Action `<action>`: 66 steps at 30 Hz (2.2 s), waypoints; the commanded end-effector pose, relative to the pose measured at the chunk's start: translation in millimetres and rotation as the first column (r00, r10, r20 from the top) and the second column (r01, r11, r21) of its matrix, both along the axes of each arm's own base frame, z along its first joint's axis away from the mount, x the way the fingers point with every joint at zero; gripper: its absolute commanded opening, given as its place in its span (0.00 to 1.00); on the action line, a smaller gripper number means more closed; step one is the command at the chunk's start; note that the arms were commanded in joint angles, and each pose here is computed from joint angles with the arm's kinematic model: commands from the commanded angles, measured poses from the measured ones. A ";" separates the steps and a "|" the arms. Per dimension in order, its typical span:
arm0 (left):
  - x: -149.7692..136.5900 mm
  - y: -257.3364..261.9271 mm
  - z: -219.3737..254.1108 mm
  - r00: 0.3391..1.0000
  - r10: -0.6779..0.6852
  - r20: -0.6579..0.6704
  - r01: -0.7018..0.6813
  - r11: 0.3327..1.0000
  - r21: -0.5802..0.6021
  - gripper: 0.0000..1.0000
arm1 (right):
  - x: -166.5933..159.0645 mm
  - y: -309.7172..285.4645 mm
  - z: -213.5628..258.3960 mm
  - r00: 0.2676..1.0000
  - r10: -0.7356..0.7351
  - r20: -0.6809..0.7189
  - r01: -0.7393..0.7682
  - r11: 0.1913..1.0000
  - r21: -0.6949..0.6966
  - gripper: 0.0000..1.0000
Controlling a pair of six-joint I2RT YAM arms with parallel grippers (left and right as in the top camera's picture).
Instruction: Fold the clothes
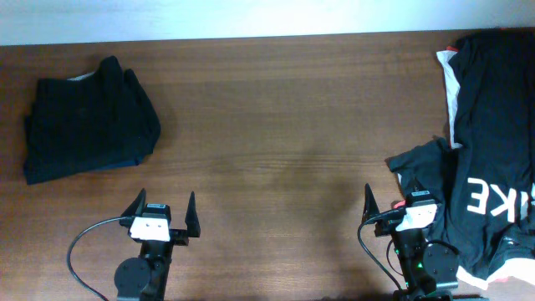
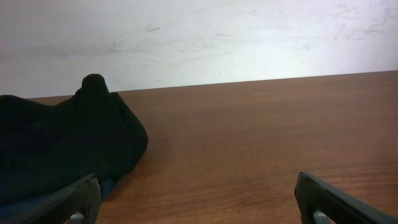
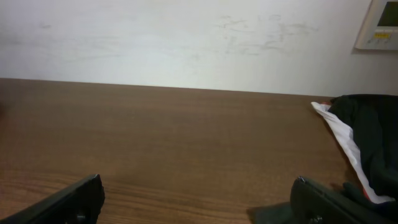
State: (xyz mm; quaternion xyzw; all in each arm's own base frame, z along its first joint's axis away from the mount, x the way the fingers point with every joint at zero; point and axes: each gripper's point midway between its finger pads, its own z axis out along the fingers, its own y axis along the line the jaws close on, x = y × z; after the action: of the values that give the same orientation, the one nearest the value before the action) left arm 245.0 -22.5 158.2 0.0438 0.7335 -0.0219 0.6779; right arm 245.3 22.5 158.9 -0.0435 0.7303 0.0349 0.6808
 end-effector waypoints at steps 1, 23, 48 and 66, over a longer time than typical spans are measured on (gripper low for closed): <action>0.0 -1.3 -2.9 1.000 -0.010 -0.003 0.010 1.000 0.015 0.99 | -0.2 -0.7 -2.0 1.000 -0.006 -0.002 0.006 1.000 -0.007 0.99; 0.0 -1.3 -2.9 1.000 -0.010 -0.003 0.010 1.000 0.015 0.99 | -0.2 -0.7 -2.0 1.000 -0.006 -0.002 0.006 1.000 -0.007 0.99; 0.0 -1.3 -3.0 1.000 -0.010 -0.003 0.010 1.000 0.015 0.99 | -0.2 -0.6 -2.3 1.000 -0.006 -0.004 0.006 1.000 -0.007 0.99; -6.2 -11.2 2.2 0.986 -0.065 -0.153 0.061 0.998 -0.036 0.99 | -6.6 1.4 17.2 0.988 0.002 -0.153 0.009 0.997 0.073 0.99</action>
State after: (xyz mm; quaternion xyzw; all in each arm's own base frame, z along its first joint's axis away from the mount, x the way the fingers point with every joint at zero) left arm 239.1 -30.4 144.7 0.0524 0.7757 -0.0468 0.6272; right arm 238.1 24.2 150.6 -0.0229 0.7811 0.0592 0.6212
